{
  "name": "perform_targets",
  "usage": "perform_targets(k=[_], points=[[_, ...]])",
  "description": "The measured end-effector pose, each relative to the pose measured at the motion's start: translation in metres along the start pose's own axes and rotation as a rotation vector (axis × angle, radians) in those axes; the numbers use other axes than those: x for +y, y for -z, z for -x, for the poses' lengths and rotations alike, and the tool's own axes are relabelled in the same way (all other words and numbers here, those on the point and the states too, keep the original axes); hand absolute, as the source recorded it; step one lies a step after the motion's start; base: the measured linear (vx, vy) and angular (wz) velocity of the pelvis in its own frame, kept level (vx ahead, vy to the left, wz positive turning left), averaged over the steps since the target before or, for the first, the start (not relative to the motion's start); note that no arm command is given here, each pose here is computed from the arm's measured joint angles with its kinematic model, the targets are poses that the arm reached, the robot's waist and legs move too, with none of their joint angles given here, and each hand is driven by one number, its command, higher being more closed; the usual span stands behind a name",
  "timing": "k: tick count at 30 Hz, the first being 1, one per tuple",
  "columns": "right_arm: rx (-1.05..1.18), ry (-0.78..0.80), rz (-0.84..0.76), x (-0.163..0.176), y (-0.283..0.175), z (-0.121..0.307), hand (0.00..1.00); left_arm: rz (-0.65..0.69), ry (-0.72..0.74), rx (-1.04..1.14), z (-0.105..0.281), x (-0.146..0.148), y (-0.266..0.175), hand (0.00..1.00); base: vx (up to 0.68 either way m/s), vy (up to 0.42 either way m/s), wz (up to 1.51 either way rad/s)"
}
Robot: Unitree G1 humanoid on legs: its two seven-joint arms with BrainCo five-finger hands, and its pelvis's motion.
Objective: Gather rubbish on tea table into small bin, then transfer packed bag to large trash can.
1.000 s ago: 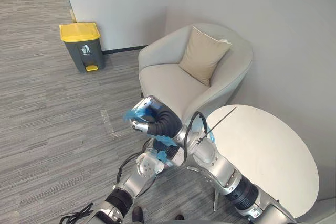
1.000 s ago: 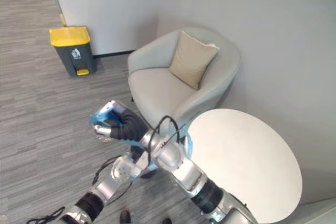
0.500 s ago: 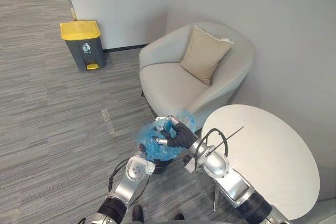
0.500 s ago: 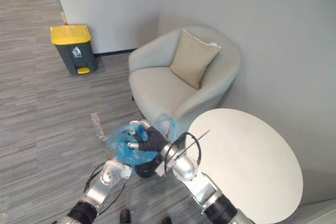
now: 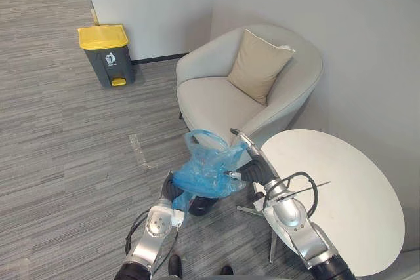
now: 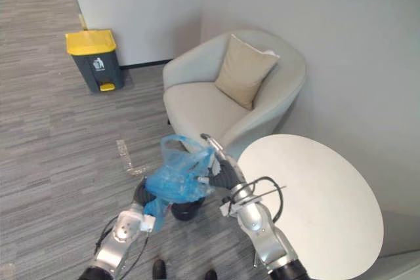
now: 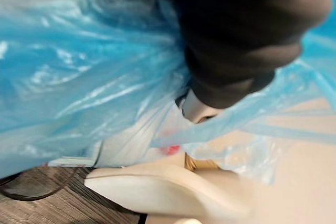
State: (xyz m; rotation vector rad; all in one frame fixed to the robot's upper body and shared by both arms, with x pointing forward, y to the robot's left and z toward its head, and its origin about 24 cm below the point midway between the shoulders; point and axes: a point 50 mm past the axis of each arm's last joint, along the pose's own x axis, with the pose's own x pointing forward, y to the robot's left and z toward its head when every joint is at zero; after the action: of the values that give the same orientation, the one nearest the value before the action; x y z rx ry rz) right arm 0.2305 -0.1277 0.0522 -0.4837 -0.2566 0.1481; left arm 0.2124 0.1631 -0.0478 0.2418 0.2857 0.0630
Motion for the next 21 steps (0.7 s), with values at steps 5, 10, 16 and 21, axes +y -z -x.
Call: perform_targets(k=[5,10,16,21], points=[[0.254,0.050,-0.196,0.008,0.045,0.017,0.00,0.045,-0.072,0.127,0.011,0.017,0.029,1.00,0.02,0.006,0.06],[0.495,0.010,-0.345,0.026,0.085,0.044,0.00,0.080,-0.109,0.301,0.028,0.030,0.068,1.00,0.07,0.001,0.01],[0.832,-0.040,-0.419,0.052,0.130,0.095,0.00,0.078,-0.078,0.509,0.052,0.027,0.109,1.00,0.11,0.000,0.01],[0.868,-0.051,-0.419,0.055,0.135,0.098,0.00,0.100,-0.062,0.558,0.060,0.016,0.117,1.00,0.02,0.001,0.01]])
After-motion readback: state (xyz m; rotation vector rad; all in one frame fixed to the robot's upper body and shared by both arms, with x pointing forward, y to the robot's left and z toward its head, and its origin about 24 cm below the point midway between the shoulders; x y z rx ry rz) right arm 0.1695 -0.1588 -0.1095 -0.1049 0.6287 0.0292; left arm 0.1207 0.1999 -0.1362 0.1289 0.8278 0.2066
